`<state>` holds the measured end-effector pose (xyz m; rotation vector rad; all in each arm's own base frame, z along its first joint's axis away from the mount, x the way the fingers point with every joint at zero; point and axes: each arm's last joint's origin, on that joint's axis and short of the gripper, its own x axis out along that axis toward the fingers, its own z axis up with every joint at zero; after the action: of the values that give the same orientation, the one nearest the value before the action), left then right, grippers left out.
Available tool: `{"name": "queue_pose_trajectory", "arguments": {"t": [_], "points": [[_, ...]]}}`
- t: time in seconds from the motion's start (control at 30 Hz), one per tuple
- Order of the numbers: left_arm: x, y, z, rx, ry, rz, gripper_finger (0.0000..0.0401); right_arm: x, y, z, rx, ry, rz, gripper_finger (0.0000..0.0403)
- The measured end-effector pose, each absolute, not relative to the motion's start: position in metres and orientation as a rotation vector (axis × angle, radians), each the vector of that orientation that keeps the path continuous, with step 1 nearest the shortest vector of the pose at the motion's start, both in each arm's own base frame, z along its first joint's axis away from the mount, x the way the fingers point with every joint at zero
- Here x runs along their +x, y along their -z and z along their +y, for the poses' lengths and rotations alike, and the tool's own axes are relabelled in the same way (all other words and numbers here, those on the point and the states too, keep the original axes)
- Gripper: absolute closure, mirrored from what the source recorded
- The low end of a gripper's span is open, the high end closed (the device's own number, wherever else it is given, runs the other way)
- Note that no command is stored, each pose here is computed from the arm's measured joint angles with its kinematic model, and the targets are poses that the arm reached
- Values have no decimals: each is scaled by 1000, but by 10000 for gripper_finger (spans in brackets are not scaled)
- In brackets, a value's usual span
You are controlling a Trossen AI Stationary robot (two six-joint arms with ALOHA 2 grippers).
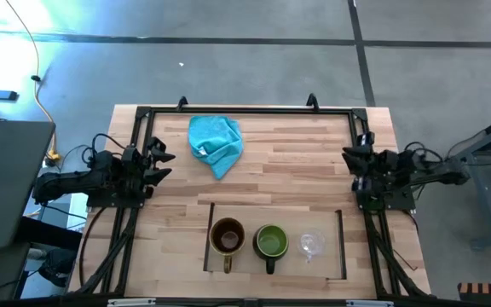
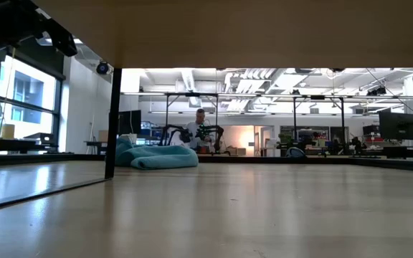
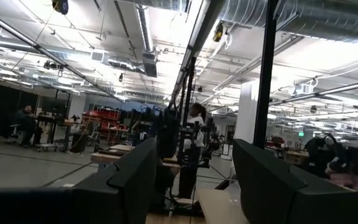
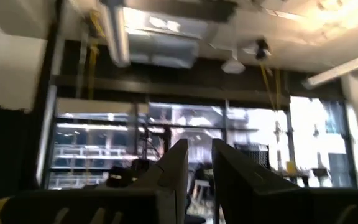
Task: Stack small to large cups/mugs on shelf
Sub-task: Return to Home Position
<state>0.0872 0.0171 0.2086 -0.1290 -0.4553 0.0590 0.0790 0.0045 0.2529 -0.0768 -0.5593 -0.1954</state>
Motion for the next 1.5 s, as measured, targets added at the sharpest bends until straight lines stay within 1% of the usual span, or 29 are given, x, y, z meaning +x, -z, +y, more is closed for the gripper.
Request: {"name": "queue_pose_trajectory", "arguments": {"t": [0.1,0.2,0.27,0.43,0.63,0.87,1.07,1.23,1.5], "points": [[87,-209,17,-129,-59,-455,201,79,-238,7,-140,142,-616,339],[87,-209,17,-130,-59,-455,201,79,-224,7,-123,94,-630,339],[87,-209,17,-133,-60,-456,201,79,-222,7,-103,71,-602,339],[87,-209,17,-141,-61,-457,201,79,-222,6,-111,39,-607,339],[87,-209,17,-149,-62,-456,201,85,-214,2,-70,-12,-511,339],[89,-206,16,-163,-11,-418,201,86,-212,-1,-73,-73,-483,339],[90,-202,17,-195,-16,-378,201,92,-198,-2,56,-73,-326,339],[91,-201,17,-203,-15,-367,201,92,-197,-2,63,-83,-308,339],[92,-197,17,-229,-15,-324,201,95,-187,2,130,-154,-197,339]]}}
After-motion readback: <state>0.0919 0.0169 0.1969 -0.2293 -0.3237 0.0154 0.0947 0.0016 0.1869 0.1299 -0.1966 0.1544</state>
